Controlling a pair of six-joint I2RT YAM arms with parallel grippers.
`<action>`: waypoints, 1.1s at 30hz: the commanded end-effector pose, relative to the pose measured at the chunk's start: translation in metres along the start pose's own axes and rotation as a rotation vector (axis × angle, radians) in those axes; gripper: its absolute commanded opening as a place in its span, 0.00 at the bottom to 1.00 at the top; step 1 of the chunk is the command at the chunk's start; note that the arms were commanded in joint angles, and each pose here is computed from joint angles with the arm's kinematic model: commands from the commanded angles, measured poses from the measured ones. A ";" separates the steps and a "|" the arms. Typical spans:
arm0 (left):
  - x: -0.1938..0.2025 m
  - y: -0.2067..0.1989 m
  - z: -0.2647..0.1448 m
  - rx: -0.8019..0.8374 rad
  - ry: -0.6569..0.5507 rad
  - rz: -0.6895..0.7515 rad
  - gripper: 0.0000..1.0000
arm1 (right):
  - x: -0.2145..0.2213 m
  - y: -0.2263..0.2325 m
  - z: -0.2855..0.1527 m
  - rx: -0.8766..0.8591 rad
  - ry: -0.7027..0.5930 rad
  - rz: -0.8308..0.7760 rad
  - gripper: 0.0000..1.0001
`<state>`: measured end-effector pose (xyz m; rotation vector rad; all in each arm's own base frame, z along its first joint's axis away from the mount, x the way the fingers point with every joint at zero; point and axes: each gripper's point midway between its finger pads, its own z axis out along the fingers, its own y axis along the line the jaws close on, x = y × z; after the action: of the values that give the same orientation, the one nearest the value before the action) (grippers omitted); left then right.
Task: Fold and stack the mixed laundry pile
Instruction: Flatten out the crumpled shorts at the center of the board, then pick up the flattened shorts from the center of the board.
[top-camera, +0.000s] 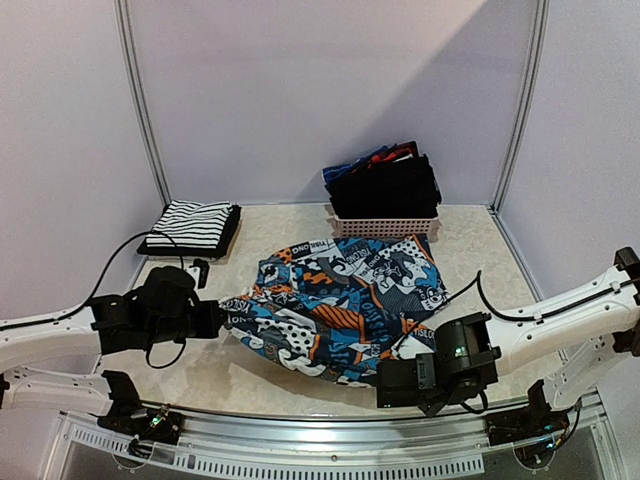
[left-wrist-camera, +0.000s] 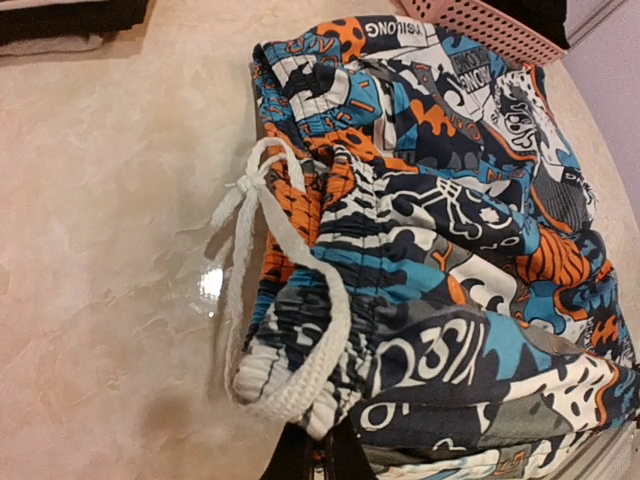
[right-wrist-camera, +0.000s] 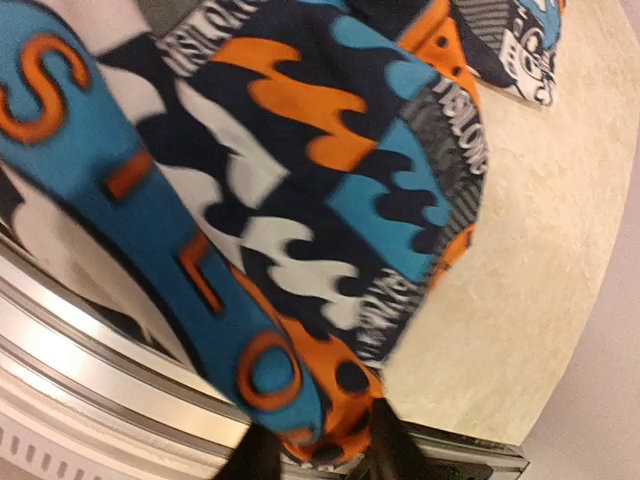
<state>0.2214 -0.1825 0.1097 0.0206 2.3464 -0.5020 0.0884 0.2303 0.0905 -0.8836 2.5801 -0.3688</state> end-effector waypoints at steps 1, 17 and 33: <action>0.028 0.027 -0.003 -0.108 0.090 -0.006 0.00 | 0.007 -0.031 -0.007 0.109 0.015 0.013 0.64; 0.043 0.045 0.008 -0.176 0.085 0.017 0.32 | -0.009 0.093 -0.011 -0.356 -0.093 -0.051 0.67; 0.057 0.060 0.022 -0.191 0.054 0.014 0.52 | 0.010 0.080 0.036 -0.113 -0.038 -0.070 0.66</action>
<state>0.1963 -0.1339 0.0333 -0.0533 2.4961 -0.2181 0.0444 0.2970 0.0255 -1.0898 2.5712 -0.1482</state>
